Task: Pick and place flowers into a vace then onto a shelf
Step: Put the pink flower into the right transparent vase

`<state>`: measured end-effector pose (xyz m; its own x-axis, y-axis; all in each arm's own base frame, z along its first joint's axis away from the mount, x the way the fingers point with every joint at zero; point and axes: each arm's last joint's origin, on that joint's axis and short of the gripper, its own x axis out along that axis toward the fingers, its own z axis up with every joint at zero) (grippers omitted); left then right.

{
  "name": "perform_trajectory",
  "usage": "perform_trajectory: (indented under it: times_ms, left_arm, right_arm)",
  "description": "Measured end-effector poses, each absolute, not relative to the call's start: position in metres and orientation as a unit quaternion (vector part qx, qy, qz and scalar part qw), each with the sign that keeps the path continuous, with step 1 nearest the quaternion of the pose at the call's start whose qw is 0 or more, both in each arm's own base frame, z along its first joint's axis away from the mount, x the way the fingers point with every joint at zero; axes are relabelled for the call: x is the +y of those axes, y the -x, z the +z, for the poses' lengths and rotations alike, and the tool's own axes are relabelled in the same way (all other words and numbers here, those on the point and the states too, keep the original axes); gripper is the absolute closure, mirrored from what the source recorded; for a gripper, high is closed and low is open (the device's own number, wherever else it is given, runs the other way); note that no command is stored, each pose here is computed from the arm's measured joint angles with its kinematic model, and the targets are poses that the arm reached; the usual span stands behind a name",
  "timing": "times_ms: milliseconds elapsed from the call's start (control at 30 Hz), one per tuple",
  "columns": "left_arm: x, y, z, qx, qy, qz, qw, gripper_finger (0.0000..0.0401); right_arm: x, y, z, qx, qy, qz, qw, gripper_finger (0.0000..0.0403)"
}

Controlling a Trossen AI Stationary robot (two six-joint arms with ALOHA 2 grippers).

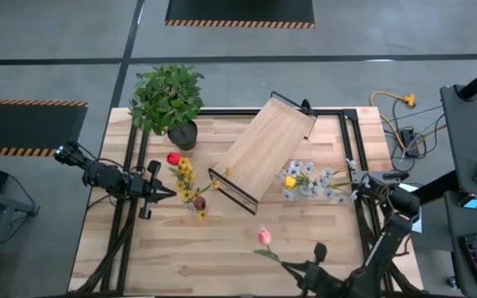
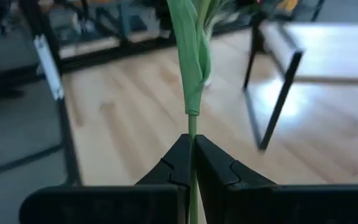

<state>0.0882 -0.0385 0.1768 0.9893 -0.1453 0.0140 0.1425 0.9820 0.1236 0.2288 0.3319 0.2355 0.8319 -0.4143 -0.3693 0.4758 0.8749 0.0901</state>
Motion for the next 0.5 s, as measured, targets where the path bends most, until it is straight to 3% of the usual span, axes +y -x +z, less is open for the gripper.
perform_trajectory:
  times_ms: [267,500]
  left_arm:
    - [-0.038,-0.088,0.177,-0.012,-0.061,-0.072,0.995,0.0401]
    - [-0.038,-0.088,0.177,-0.015,-0.060,-0.072,0.995,0.0401]
  right_arm:
    - [0.324,-0.225,0.264,0.391,-0.130,-0.126,0.902,0.0394]
    - [0.311,-0.209,0.317,0.371,-0.049,0.013,0.927,0.0394]
